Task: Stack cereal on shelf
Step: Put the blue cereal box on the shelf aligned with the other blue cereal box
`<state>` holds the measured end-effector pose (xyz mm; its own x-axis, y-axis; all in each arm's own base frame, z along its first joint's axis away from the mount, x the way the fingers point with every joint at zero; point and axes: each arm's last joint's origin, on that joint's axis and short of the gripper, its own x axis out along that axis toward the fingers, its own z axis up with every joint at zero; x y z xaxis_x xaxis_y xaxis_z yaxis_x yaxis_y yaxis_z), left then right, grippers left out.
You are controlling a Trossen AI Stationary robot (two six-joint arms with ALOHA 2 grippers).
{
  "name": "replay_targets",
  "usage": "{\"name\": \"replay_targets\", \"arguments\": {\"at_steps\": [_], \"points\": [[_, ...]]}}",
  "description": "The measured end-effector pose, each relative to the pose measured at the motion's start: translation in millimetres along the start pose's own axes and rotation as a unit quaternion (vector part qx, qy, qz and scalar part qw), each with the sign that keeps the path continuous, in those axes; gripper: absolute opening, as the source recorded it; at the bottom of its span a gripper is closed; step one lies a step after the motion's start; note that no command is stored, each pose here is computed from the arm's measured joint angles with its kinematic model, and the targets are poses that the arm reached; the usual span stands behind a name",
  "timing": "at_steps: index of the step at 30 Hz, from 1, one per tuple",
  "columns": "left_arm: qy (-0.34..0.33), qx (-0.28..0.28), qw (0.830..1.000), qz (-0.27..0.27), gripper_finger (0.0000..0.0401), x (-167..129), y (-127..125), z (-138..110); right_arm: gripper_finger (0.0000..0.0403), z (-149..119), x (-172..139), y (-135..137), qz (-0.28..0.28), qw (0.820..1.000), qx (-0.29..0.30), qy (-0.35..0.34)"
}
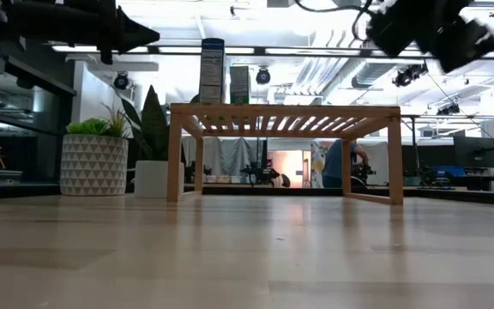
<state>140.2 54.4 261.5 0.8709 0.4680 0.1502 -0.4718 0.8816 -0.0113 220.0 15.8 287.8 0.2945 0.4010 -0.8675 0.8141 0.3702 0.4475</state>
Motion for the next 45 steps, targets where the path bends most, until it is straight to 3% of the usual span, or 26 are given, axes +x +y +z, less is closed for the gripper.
{"name": "replay_targets", "arguments": {"at_steps": [4,11,15,18,20,22,30,37,45], "points": [[0.0,0.0,1.0,0.001,0.0,0,0,0,0.0177,-26,-12,7,-0.039,0.998,0.034,0.027],[0.001,0.0,1.0,0.001,0.0,0,0,0,0.0171,-90,-15,25,-0.066,0.998,0.003,-0.008],[0.001,-0.001,1.0,0.001,0.0,0,0,0,0.0131,-122,-1,18,-0.119,0.993,-0.02,-0.015],[0.001,-0.003,1.0,0.001,0.0,0,0,0,0.0077,-135,10,12,-0.149,0.987,-0.054,-0.033],[0.001,-0.003,1.0,0.001,0.0,0,0,0,0.0029,-138,14,11,-0.158,0.983,-0.075,-0.055],[0.001,-0.003,1.0,0.001,0.0,0,0,0,0.0009,-139,19,8,-0.171,0.977,-0.097,-0.08],[0.003,-0.003,1.0,0.001,0.0,0,0,0,0.0004,-130,45,-12,-0.243,0.96,-0.106,-0.094],[0.002,-0.003,1.0,0.001,0.0,0,0,0,0.0002,-127,45,-17,-0.261,0.95,-0.117,-0.125],[0.001,-0.004,1.0,0.001,0.0,0,0,0,0.0,-128,50,-13,-0.252,0.952,-0.122,-0.12]]}}
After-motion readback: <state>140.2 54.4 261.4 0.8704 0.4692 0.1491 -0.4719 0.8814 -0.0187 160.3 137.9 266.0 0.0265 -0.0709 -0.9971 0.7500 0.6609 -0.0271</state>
